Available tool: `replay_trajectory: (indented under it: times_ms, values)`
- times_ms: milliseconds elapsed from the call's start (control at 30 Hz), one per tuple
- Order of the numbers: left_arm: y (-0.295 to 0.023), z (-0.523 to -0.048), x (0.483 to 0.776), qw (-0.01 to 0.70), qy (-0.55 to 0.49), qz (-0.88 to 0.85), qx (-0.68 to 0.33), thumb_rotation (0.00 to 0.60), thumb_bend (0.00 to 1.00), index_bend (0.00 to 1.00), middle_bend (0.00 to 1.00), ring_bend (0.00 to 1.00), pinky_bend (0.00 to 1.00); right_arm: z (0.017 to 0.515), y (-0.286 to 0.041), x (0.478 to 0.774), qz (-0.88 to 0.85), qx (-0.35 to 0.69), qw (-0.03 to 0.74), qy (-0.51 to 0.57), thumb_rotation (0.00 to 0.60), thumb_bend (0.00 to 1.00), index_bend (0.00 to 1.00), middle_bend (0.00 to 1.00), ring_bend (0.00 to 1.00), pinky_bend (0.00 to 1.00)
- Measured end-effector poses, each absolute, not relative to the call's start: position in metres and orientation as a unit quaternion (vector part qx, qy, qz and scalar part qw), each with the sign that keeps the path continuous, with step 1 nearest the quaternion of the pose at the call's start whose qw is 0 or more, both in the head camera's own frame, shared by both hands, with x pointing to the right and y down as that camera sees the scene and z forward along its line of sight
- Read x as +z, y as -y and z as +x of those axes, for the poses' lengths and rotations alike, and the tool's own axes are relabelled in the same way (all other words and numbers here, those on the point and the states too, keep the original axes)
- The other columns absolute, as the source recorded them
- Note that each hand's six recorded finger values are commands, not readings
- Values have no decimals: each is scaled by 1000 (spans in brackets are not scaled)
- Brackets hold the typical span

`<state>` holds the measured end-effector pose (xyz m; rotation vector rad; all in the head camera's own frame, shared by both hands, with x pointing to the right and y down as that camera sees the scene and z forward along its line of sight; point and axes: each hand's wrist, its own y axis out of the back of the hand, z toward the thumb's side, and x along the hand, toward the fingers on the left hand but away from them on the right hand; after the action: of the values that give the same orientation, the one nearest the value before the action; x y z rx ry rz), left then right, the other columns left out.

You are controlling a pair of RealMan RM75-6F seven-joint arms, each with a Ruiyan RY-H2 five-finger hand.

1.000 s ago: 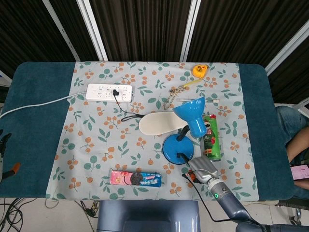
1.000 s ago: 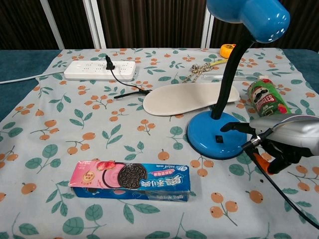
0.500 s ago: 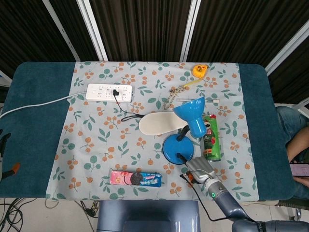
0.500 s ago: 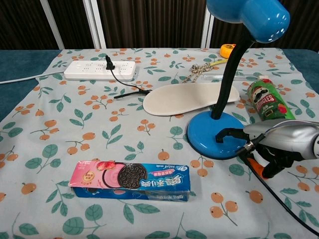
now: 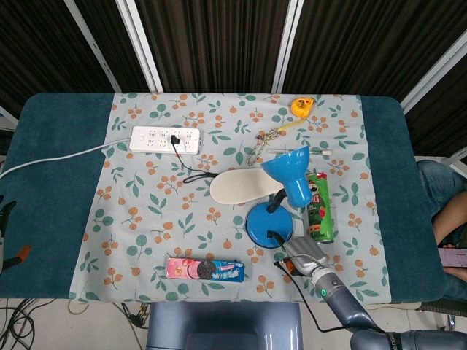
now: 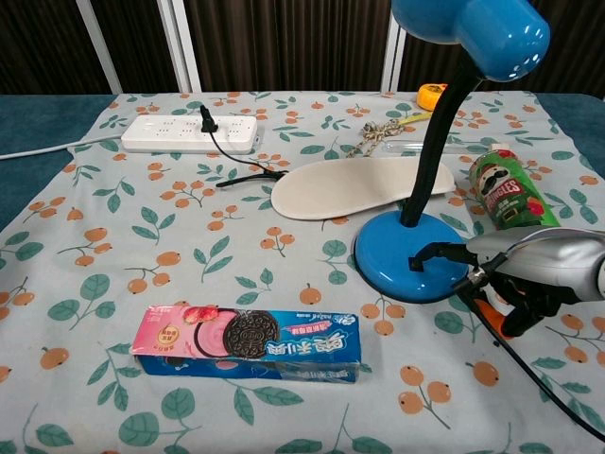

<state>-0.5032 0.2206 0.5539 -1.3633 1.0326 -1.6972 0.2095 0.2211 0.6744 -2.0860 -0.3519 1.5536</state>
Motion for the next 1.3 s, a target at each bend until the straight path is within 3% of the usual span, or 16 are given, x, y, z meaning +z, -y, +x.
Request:
replay_trajectory:
  times_ms: [1300]
  values:
    - [-220, -505, 553, 358, -401, -527, -659, 600, 212, 115, 6, 0, 50, 204, -228, 684, -770, 579, 250, 94, 600, 678, 46, 669, 768, 1000]
